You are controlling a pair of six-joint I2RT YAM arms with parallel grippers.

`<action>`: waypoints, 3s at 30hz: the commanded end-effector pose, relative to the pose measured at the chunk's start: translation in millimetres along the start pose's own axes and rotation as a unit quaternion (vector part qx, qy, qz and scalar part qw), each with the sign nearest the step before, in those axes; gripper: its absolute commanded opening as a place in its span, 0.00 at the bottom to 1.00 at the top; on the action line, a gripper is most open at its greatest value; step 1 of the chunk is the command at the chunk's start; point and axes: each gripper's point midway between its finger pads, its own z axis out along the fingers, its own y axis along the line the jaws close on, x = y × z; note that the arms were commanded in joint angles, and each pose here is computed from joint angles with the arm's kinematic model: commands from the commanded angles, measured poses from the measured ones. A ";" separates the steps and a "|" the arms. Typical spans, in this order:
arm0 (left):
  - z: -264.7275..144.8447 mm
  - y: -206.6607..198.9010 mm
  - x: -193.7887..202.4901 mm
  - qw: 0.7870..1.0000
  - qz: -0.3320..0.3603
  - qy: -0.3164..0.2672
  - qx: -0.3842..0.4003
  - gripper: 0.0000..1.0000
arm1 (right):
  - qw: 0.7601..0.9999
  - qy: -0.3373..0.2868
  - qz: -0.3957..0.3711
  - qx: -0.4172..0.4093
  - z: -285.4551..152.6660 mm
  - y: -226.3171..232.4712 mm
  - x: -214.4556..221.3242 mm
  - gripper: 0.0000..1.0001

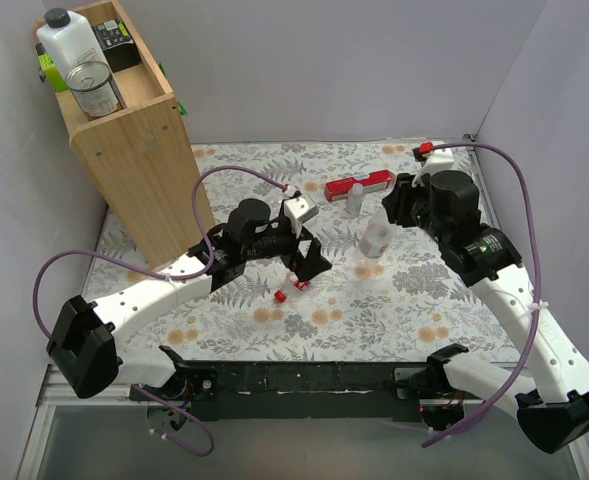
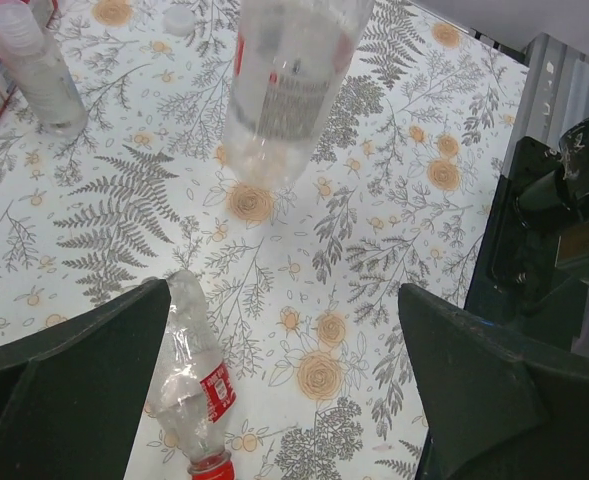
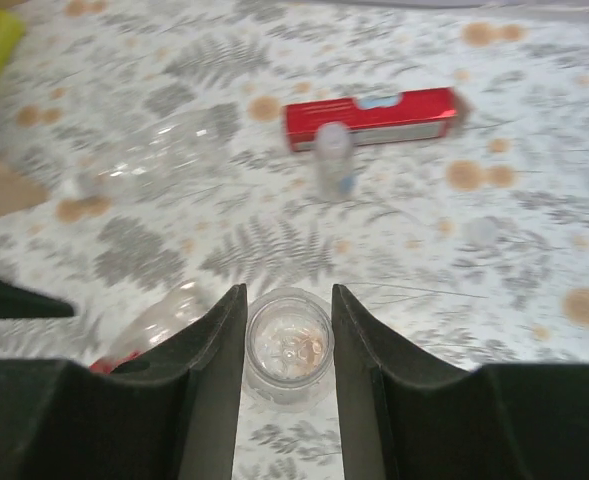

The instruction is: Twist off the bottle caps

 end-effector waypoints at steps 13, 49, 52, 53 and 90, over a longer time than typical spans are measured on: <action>0.7 17.1 -7.5 0.999 -0.002 -0.004 -0.043 0.98 | 0.956 -0.128 -0.057 0.257 18.4 -150.2 -39.3 0.01; 10.2 19.8 7.5 0.999 -0.009 0.023 -0.035 0.98 | 0.959 -0.080 -0.037 0.268 45.9 -170.0 15.6 0.75; 10.7 18.0 7.1 0.999 -0.007 0.023 -0.031 0.98 | 0.958 -0.080 -0.041 0.273 45.0 -171.7 11.0 0.80; 10.7 18.0 7.8 0.999 -0.008 0.024 -0.031 0.98 | 0.957 -0.083 -0.041 0.274 44.5 -171.5 8.5 0.81; 67.4 99.7 138.5 0.954 -0.092 0.219 -0.184 0.67 | 0.979 -0.168 0.017 0.112 -46.9 -83.9 -44.6 0.73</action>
